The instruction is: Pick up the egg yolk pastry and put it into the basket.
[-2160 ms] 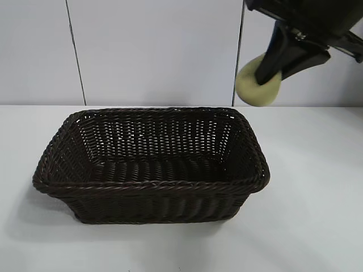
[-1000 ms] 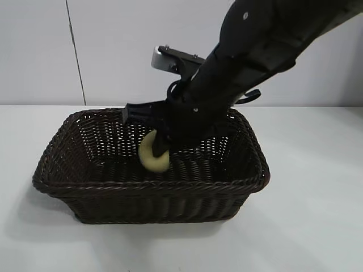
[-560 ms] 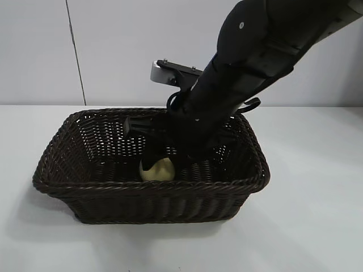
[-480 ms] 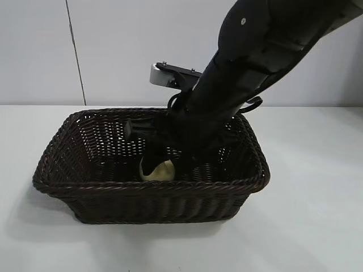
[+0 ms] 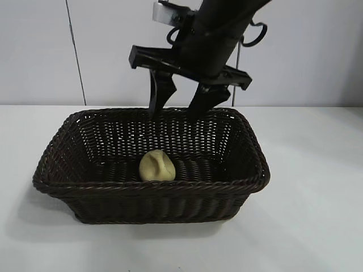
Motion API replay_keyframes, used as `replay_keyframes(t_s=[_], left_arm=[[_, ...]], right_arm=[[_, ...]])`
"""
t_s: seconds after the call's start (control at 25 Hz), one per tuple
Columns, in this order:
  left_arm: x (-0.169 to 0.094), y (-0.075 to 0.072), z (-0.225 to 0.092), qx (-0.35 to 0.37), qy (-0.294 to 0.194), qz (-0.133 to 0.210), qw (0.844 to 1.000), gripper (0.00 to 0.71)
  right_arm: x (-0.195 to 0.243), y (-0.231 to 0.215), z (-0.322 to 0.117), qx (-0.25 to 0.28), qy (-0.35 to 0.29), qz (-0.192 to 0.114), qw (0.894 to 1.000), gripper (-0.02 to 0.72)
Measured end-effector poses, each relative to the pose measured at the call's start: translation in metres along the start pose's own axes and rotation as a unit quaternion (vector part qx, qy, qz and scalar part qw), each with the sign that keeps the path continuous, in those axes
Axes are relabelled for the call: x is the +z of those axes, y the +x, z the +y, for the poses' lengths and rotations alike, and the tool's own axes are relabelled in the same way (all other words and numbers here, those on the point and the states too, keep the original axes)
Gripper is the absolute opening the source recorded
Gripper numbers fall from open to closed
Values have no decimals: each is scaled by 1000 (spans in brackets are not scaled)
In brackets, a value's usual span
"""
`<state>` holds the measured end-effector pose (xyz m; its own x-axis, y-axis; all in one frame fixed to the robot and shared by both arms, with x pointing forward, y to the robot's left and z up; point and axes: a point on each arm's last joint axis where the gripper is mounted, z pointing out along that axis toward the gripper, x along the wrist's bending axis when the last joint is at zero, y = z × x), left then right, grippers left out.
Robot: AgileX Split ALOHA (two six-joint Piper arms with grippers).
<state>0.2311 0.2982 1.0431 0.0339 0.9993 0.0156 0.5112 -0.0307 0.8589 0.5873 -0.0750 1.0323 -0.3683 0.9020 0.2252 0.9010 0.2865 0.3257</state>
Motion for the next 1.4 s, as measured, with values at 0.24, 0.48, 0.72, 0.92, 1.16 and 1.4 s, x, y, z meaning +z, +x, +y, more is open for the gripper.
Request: replay_keyframes(t_s=[0.24,0.48,0.72,0.92,1.16,1.4], left_arm=[[0,0,0,0,0,0,1000,571],[0,0,0,0,0,0,1000,571],[0,0,0,0,0,0,1000,571],[0,0,0,0,0,0,1000,571],[0,0,0,0,0,0,1000,571],[0,0,0,0,0,0,1000,571]], right_arm=[[-23,-30,1,20,64,-49,997,453],[-31,-71,5,55,60,-83,993,453],[-44,-126,5,101,50,-132,985,453],[-59,-176,-1,152,44,-155,975,453],[-69,-207,-8,178,40,-165,969,453],[-87,-199,-12,172,23,-164,971,453]])
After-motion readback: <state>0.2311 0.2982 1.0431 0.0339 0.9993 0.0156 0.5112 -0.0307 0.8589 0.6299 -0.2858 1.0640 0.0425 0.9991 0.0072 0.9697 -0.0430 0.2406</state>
